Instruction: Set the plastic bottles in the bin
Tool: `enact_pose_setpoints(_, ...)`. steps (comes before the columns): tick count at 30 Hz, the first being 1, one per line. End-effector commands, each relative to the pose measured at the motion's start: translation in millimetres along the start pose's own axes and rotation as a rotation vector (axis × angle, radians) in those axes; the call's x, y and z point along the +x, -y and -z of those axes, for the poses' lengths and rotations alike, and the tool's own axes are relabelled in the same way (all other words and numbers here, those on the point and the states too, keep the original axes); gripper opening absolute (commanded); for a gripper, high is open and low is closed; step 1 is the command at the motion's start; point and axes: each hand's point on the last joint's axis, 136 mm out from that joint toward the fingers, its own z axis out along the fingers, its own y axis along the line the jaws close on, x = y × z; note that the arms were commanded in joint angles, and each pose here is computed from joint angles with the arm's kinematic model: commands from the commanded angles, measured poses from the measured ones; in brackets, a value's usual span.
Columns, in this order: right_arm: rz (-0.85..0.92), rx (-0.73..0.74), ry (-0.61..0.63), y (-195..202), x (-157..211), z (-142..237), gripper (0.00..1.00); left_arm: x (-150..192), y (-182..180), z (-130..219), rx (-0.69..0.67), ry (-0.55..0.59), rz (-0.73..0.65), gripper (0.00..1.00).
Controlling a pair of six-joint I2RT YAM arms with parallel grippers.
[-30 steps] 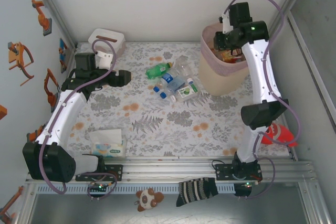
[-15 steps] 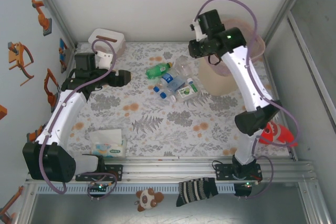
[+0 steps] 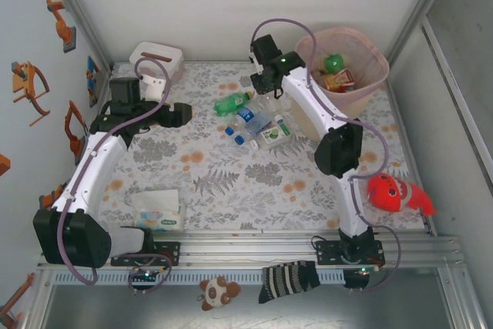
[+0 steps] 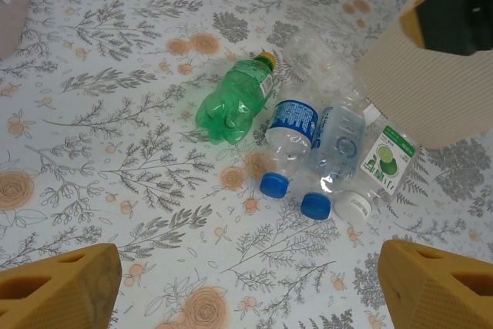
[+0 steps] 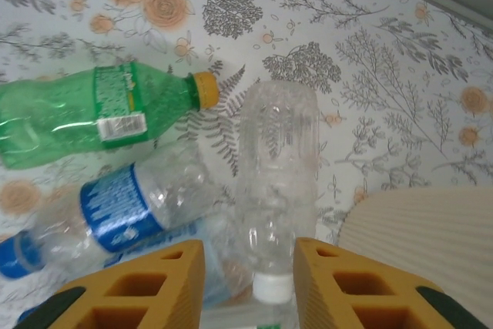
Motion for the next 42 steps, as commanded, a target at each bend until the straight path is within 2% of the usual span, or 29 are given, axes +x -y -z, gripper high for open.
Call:
enact_pose_setpoints(1, 0.035, 0.070, 0.091, 8.3, -26.4, -11.1, 0.38, -3.7, 2.0, 4.7, 0.005, 0.012, -0.003, 0.86)
enact_pose_setpoints(10, 0.092, 0.164, 0.118, 12.5, -30.7, -70.3, 0.57, -1.8, 0.9, 1.9, 0.006, 0.003, 0.002, 0.86)
enact_pose_setpoints(20, 0.087, 0.242, 0.092, 29.4, -17.2, -118.1, 0.58, 0.0, -0.7, -0.5, 0.003, -0.007, 0.004, 0.86)
enact_pose_setpoints(28, 0.045, 0.184, 0.043, 31.7, 3.8, -148.6, 0.60, 0.3, -0.5, -1.6, 0.007, -0.009, 0.006, 0.86)
enact_pose_setpoints(36, 0.020, 0.167, 0.000, 35.5, 19.4, -164.5, 0.61, 1.2, -1.1, -2.8, 0.006, -0.013, 0.009, 0.86)
enact_pose_setpoints(42, 0.004, 0.165, -0.016, 39.1, 25.0, -168.7, 0.65, 1.2, -1.1, -3.0, 0.007, -0.015, 0.010, 0.86)
